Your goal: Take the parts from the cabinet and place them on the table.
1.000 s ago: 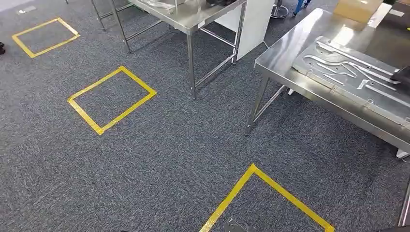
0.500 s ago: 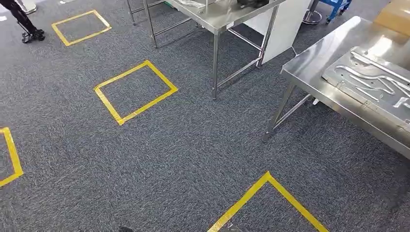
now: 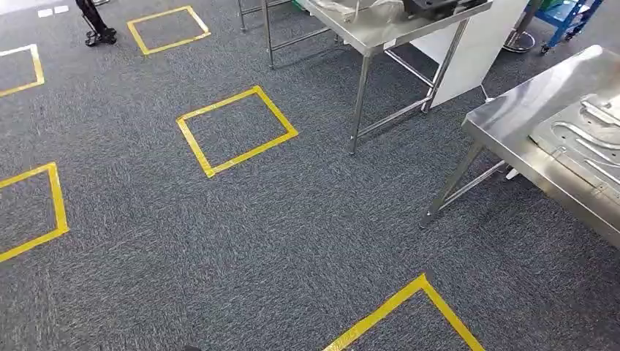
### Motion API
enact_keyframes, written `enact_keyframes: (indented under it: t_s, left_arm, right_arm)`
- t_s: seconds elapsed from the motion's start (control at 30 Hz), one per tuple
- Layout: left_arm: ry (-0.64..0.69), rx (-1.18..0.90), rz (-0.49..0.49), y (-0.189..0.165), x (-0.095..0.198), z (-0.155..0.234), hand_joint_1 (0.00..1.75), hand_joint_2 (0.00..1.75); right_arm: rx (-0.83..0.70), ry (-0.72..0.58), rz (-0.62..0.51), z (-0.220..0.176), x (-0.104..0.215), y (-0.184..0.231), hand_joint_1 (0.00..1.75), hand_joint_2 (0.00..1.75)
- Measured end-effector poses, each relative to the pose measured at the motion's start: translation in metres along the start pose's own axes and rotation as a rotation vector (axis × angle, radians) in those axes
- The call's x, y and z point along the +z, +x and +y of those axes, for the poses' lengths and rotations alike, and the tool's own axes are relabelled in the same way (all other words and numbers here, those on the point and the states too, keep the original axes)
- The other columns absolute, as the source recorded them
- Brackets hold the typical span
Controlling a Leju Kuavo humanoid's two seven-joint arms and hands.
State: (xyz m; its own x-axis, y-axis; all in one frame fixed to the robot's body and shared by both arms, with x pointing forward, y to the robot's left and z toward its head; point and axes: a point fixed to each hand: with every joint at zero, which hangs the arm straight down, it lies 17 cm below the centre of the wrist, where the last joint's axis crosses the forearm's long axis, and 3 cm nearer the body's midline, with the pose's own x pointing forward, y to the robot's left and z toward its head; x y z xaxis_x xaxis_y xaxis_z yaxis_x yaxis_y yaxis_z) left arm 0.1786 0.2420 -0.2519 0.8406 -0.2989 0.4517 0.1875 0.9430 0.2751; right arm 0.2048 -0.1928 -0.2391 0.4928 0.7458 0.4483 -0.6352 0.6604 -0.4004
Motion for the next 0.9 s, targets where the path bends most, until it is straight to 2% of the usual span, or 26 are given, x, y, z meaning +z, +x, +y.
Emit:
enact_keyframes:
  t_s: [0.43,0.9]
  left_arm:
    - [0.016,0.037,-0.002,-0.004,0.003,-0.003,0.00,0.00]
    - [0.016,0.066,0.008,-0.009,0.005,-0.004,0.00,0.00]
  right_arm:
    - [0.074,0.040,0.030,0.006,0.000,-0.004,0.00,0.00]
    - [0.076,0.054,0.055,0.006,0.001,-0.012,0.00,0.00]
